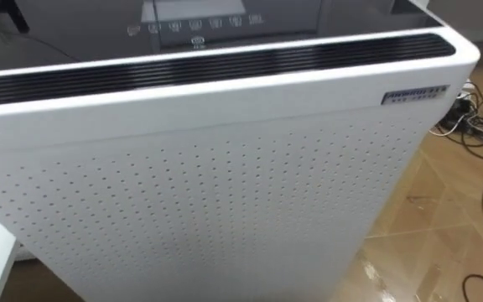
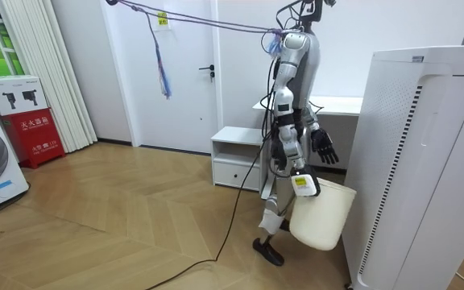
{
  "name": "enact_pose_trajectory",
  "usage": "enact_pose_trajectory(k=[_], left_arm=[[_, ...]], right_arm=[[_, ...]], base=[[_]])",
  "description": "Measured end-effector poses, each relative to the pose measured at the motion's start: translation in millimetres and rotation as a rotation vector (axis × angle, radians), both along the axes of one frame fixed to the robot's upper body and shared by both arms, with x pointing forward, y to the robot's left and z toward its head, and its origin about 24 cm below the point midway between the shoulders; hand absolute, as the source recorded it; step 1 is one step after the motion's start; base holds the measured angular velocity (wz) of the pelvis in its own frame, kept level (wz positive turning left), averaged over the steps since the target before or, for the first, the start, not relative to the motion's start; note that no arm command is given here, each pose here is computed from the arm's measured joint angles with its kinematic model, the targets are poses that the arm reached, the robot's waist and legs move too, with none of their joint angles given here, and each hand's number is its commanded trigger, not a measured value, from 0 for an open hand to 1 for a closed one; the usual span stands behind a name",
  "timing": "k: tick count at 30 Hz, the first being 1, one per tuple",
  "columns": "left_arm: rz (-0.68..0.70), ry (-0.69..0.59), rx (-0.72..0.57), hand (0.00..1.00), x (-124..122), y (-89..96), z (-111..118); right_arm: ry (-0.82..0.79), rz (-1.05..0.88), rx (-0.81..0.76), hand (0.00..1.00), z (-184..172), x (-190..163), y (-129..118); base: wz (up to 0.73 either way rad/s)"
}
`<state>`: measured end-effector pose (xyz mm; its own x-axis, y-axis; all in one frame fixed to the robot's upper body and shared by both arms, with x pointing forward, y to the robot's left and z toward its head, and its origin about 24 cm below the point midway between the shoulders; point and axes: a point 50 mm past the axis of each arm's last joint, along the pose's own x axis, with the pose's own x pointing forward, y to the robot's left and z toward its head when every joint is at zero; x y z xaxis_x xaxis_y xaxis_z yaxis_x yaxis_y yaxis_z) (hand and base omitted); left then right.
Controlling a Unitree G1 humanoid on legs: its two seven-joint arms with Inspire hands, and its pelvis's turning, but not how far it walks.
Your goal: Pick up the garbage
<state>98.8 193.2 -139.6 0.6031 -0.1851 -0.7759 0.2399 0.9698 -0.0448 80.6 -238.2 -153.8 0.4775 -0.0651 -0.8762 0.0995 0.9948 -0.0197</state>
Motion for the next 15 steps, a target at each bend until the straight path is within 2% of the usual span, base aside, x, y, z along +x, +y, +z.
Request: enact_pose_trajectory(k=[4, 6, 15], left_arm=[[0.088, 0.050, 0.043, 0.00, -8, 11.8, -7], [0.143, 0.109, 0.077, 0.00, -20, 20.0, -13], [0.388, 0.270, 0.109, 0.00, -54, 37.1, -23]], right_arm=[[0.045, -0.087, -0.011, 1.00, -4, -14, -3], [0.061, -0.142, -0.007, 1.00, -6, -21, -2], [0.126, -0.294, -0.023, 1.00, -9, -40, -12]], base=[[-0.04], [-0.17], [-0.12]])
